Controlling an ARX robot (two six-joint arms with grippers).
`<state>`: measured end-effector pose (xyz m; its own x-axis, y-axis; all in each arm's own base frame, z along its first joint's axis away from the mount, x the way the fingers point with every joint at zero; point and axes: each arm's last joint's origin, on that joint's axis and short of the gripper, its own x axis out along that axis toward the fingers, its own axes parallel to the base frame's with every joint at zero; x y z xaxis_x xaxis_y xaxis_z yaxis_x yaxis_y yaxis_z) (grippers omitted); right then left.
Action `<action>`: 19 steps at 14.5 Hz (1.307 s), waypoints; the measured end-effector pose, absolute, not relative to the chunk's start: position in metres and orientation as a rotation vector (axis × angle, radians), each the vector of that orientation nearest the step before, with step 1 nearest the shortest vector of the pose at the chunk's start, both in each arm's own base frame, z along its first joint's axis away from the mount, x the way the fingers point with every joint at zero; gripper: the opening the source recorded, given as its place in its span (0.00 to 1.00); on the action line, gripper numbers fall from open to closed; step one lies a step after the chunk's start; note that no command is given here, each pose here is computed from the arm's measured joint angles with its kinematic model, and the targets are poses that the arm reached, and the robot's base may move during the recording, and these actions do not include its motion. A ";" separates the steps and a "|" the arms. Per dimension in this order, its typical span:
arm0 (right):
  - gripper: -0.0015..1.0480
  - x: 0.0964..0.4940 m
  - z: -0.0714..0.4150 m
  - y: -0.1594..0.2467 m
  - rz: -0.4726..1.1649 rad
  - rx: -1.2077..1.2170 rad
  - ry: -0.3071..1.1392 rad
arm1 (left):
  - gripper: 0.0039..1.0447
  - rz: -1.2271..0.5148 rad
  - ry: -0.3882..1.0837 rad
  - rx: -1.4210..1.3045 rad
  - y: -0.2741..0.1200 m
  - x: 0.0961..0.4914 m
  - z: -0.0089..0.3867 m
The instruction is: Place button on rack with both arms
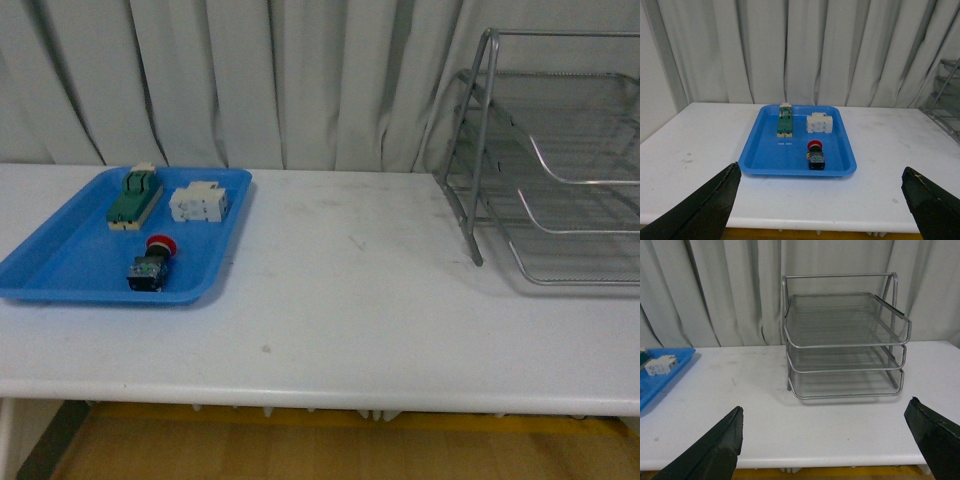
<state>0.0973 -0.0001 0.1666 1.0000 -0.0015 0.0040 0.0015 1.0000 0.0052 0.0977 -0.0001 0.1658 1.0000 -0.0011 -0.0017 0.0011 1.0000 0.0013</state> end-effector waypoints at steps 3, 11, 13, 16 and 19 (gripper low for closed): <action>0.94 0.097 0.167 0.000 -0.002 0.005 -0.004 | 0.94 -0.001 0.002 0.001 0.000 0.098 0.166; 0.94 0.158 0.224 -0.041 0.248 0.327 0.030 | 0.94 0.000 0.002 0.001 0.000 0.098 0.166; 0.94 0.212 0.246 -0.094 0.079 0.393 -0.058 | 0.94 0.000 0.002 0.001 0.000 0.098 0.166; 0.94 0.274 0.237 -0.177 -0.082 0.666 -0.103 | 0.94 0.000 0.002 0.001 0.000 0.098 0.166; 0.94 0.298 0.176 -0.211 -0.125 1.049 -0.083 | 0.94 0.000 0.002 0.001 0.000 0.098 0.166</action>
<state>0.2981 -0.2112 0.1765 0.9898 -0.1425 0.0081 0.0637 0.4919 0.8683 0.0977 -0.0001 0.1658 1.0000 -0.0004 -0.0021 0.0004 1.0000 0.0013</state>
